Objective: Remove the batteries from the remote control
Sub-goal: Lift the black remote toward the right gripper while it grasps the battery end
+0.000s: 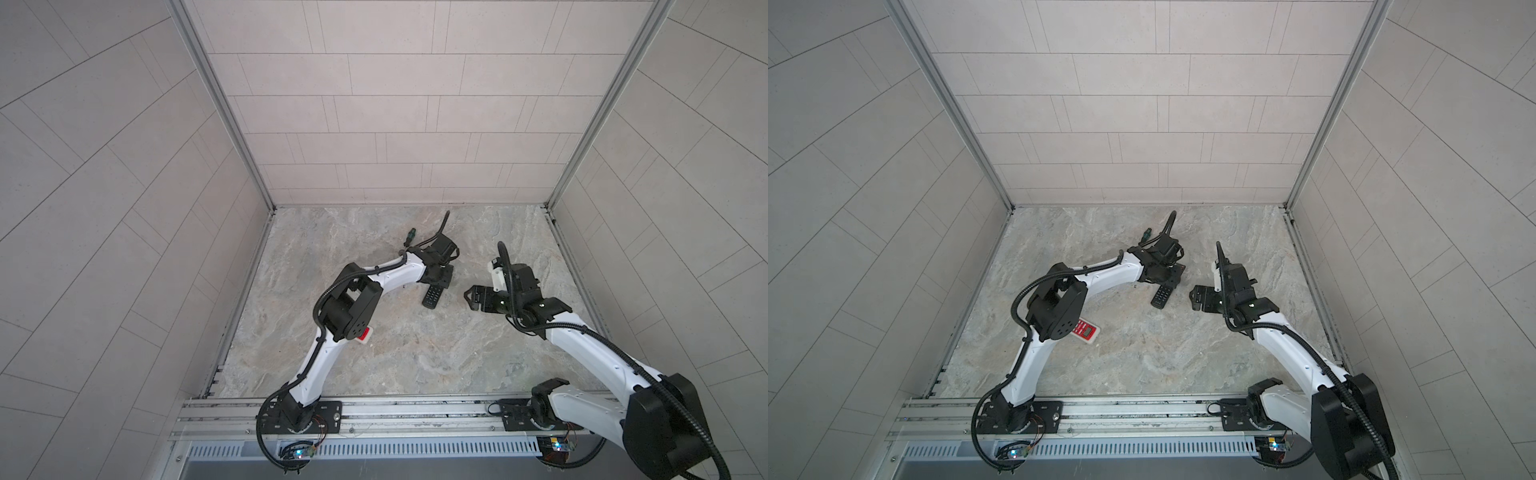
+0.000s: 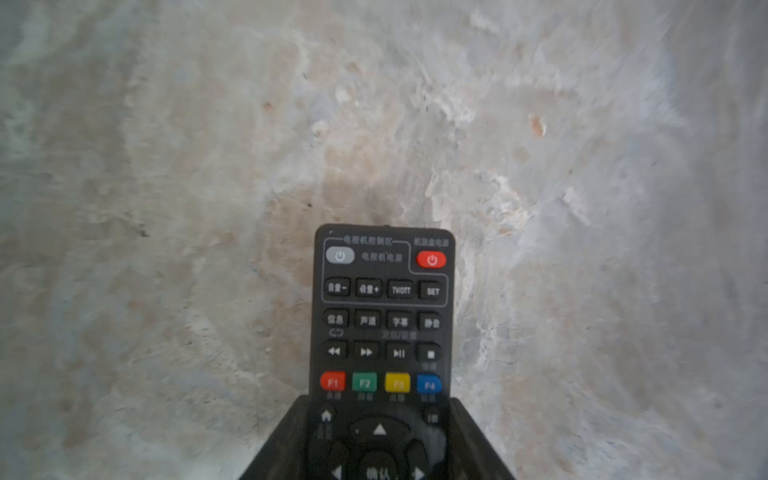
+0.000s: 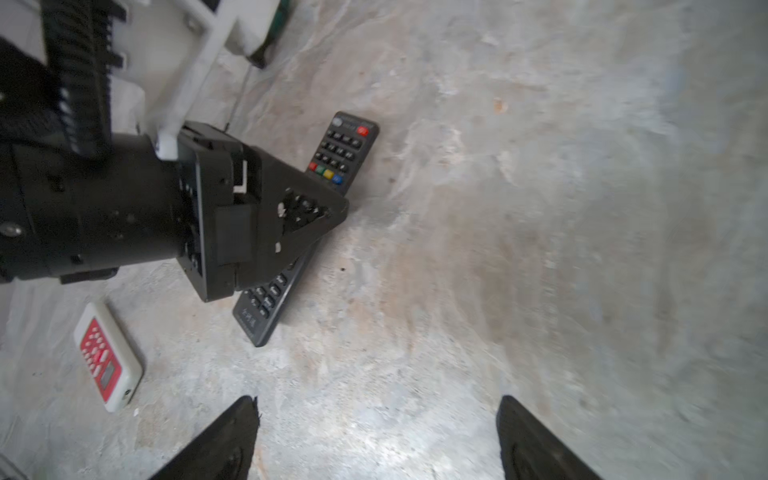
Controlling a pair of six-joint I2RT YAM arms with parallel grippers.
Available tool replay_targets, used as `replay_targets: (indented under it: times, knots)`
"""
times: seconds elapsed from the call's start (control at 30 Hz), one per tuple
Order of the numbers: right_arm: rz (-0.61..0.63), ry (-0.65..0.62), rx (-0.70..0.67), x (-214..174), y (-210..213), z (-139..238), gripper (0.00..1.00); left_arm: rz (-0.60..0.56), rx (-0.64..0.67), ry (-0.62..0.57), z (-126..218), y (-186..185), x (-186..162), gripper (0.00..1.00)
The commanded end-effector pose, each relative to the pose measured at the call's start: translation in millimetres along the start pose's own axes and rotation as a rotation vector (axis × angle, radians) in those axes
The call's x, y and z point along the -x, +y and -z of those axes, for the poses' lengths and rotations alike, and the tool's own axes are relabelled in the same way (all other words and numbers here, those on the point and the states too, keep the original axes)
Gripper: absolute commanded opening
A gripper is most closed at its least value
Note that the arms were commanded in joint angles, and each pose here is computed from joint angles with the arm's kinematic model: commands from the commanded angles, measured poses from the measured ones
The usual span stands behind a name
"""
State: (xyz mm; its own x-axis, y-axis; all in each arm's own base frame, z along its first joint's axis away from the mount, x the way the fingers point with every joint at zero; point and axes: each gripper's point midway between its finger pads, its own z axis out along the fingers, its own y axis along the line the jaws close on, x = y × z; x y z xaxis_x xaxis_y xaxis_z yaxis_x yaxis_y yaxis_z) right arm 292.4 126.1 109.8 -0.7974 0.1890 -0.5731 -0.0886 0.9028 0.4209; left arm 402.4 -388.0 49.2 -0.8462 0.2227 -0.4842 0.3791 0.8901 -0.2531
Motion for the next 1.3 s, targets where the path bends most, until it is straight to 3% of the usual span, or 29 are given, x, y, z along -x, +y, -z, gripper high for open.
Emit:
replay_targets:
  times: [0.0, 0.17, 0.37, 0.57, 0.7, 0.87, 1.07, 1.27]
  knots:
    - [-0.068, -0.087, 0.059, 9.3, 11.7, -14.3, 0.90, 0.163, -0.224, -0.226, 45.7, -31.3, 59.8, 0.38]
    - [-0.111, -0.160, 0.168, 21.6, 26.6, -29.2, 0.90, 0.265, -0.324, -0.302, 67.5, -35.8, 68.3, 0.38]
    - [-0.055, -0.156, 0.359, 39.2, 71.6, -36.7, 0.88, 0.321, -0.375, -0.327, 79.7, -39.4, 69.0, 0.37]
    - [-0.046, -0.144, 0.380, 40.3, 77.5, -42.3, 0.83, 0.310, -0.376, -0.342, 89.1, -39.8, 70.7, 0.36]
    - [-0.014, -0.084, 0.235, 34.3, 58.4, -43.6, 0.80, 0.292, -0.352, -0.347, 91.1, -36.5, 70.1, 0.36]
    - [-0.026, -0.146, 0.100, 30.8, 25.4, -12.6, 0.83, 0.284, -0.340, -0.354, 93.7, -34.9, 70.9, 0.35]
    - [-0.082, -0.195, 0.225, 43.2, 52.3, 16.8, 0.85, 0.284, -0.317, -0.376, 97.7, -31.5, 73.9, 0.35]
    - [-0.144, -0.156, 0.328, 48.4, 95.1, 7.5, 0.82, 0.295, -0.300, -0.405, 102.7, -31.0, 74.7, 0.34]
